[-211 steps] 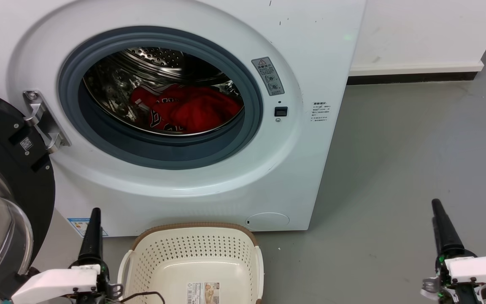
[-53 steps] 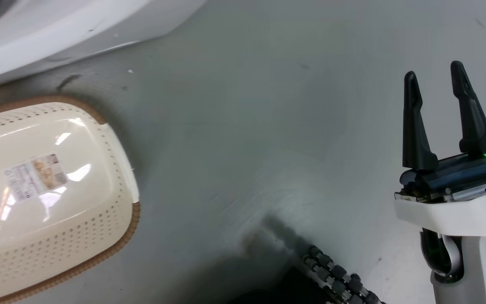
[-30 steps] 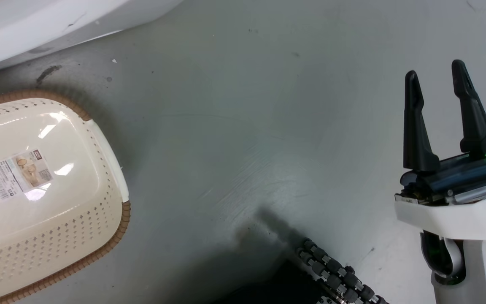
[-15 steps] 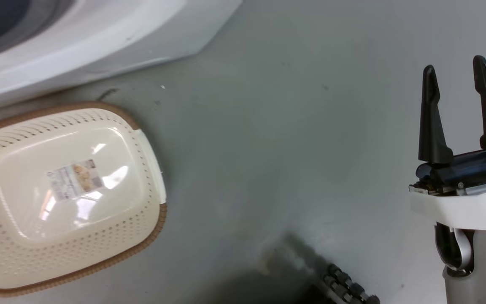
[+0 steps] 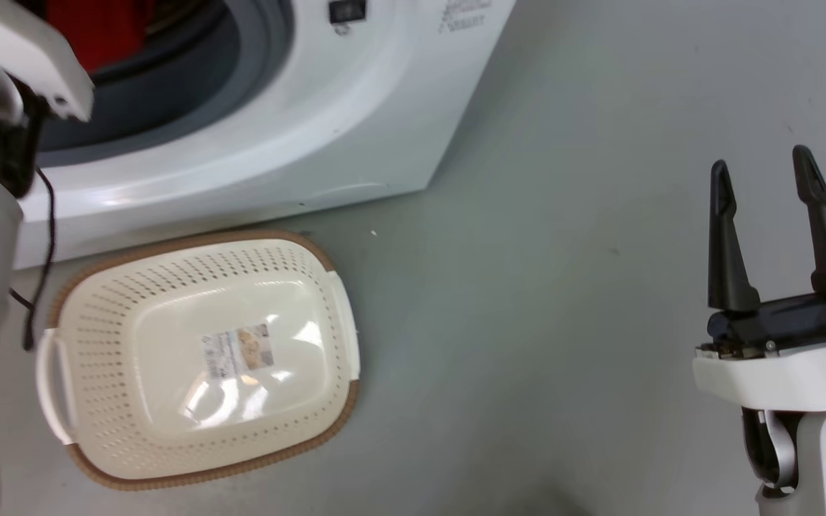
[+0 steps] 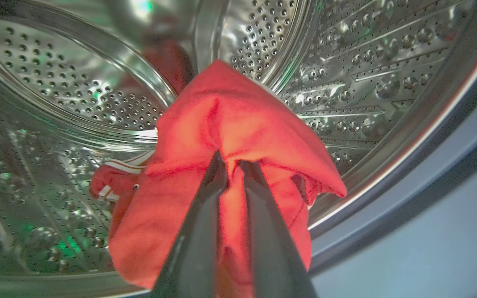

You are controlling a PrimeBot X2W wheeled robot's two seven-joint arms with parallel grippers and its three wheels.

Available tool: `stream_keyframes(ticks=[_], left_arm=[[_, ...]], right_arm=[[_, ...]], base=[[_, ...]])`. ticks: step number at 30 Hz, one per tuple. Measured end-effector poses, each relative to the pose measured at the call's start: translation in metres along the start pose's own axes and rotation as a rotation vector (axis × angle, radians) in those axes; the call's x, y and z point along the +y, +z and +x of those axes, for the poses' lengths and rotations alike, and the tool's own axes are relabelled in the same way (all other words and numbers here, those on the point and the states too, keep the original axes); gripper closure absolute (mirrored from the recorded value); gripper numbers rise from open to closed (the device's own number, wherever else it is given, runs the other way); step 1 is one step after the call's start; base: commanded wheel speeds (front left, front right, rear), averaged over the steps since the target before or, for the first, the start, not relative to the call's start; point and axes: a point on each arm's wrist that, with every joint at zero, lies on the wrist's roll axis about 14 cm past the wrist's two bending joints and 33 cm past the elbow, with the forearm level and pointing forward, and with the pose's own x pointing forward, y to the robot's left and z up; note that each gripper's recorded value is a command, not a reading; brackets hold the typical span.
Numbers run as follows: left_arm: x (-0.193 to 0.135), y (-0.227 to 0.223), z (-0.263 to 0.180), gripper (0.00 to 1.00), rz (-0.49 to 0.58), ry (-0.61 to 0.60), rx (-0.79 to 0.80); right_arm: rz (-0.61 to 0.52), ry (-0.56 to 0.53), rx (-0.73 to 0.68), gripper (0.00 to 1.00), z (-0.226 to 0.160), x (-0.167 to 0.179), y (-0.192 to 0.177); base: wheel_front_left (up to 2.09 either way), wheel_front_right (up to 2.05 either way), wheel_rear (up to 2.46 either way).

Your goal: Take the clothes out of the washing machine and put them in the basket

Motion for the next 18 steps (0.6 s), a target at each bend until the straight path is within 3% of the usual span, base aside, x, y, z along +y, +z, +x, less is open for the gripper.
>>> stream_keyframes(ticks=[18], left_arm=[[-0.028,0.063,-0.144,1.00,-0.080,0.039,-0.240]], right_arm=[[0.043,0.066,-0.150,0.00,-0.024,0.024,0.063]], base=[[0.00,0.00,0.00]])
